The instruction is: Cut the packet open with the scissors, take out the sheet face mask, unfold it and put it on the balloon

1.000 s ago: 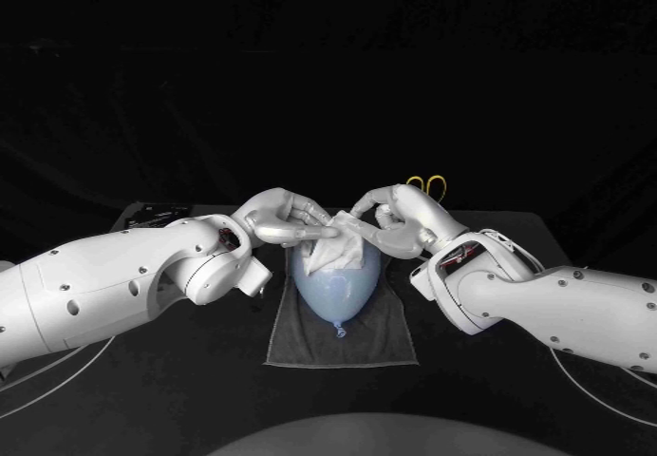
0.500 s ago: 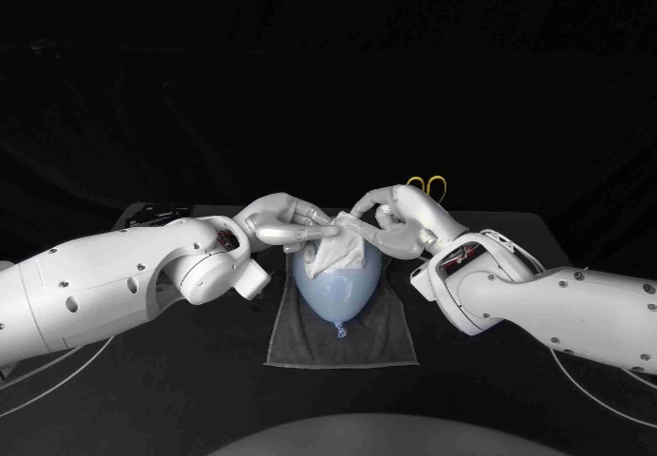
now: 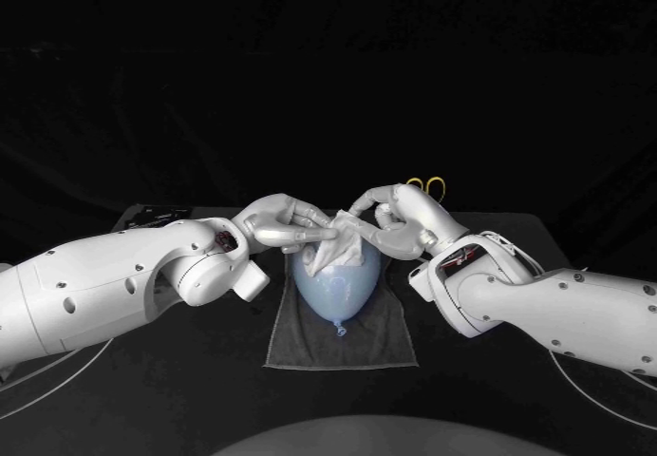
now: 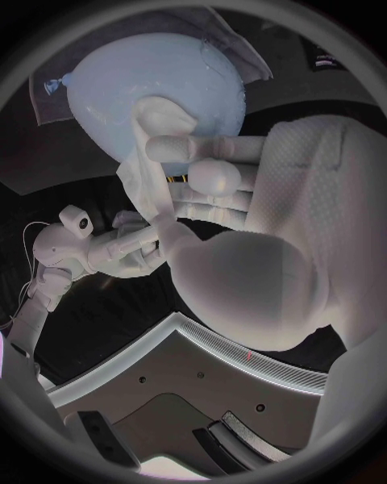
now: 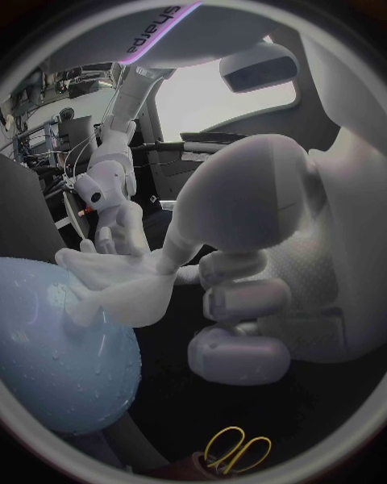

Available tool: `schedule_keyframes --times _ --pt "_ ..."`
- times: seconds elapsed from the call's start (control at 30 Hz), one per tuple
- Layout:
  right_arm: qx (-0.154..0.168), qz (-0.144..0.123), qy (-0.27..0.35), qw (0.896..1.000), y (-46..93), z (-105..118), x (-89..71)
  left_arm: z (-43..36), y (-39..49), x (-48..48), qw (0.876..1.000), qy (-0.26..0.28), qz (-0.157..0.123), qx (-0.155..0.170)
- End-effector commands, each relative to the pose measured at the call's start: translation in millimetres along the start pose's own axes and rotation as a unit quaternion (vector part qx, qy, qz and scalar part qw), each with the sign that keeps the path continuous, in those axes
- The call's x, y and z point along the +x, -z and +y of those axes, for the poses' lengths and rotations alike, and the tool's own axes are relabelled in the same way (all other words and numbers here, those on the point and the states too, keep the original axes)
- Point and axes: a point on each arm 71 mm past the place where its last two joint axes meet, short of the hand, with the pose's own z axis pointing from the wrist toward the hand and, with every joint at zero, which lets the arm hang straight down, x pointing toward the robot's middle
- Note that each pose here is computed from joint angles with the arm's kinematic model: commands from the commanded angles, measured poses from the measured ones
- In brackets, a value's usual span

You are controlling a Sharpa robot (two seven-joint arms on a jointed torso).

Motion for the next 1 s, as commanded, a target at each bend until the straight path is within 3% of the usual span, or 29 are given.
schedule_keyframes --times 0.03,0.27,0.5,1.0 --pt "-0.026 -0.040 -0.009 0.999 0.6 5.0 -7.4 -3.0 2.1 4.5 0.999 -0.023 0.029 0.013" --pt "-0.016 -0.056 -0.023 0.998 -3.3 5.2 -16.6 -2.9 6.8 2.1 0.998 -0.054 0.042 0.010" --pt "-0.009 -0.061 -0.031 0.998 -8.2 6.3 -23.3 -1.9 5.0 0.1 0.996 -0.074 0.042 0.006" --pt "-0.014 -0.060 -0.037 0.997 -12.1 13.7 -25.9 -3.6 -7.2 -1.9 0.994 -0.106 -0.004 0.009"
